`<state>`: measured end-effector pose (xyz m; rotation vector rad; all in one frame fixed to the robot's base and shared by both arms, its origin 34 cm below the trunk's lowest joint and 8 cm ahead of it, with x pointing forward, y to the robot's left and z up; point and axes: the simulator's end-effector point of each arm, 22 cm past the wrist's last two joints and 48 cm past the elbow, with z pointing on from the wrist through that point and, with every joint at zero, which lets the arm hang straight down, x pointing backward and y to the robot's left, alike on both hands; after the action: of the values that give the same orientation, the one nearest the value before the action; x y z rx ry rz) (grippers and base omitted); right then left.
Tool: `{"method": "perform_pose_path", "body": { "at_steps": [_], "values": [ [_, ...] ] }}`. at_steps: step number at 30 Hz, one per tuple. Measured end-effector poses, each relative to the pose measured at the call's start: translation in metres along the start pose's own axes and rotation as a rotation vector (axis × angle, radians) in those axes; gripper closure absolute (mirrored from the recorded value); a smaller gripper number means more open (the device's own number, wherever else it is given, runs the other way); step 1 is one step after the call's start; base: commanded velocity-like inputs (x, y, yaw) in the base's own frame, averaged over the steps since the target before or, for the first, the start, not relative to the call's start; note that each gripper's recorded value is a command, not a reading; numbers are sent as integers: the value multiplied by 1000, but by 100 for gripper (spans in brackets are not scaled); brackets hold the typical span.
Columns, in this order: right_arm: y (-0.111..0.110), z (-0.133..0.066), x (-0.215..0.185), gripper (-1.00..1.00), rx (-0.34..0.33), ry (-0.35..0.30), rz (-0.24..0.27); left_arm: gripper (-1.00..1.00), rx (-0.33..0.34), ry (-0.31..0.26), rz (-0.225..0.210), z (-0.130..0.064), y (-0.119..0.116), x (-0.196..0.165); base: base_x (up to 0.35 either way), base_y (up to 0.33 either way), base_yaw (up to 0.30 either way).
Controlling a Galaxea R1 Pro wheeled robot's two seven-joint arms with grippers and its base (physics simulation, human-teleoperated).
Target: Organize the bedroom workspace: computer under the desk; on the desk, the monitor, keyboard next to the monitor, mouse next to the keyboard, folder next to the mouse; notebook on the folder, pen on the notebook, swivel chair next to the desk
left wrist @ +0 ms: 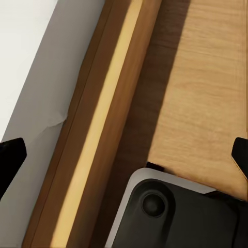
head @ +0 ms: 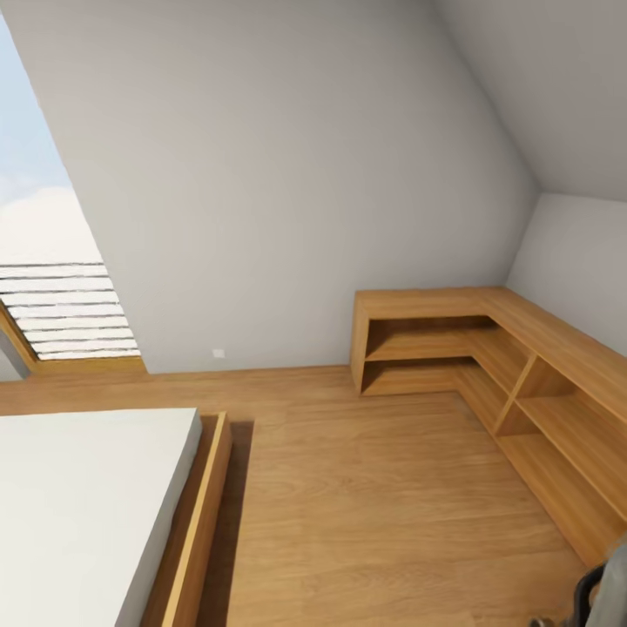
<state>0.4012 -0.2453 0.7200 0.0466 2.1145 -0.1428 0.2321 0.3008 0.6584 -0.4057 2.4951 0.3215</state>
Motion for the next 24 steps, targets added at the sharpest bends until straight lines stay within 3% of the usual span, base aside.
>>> {"method": "perform_pose_path", "body": {
  "at_steps": [24],
  "values": [
    [0,0,0,-100,0,0,0,-100,0,1,1,0,0,0,322,0,0]
  ]
}}
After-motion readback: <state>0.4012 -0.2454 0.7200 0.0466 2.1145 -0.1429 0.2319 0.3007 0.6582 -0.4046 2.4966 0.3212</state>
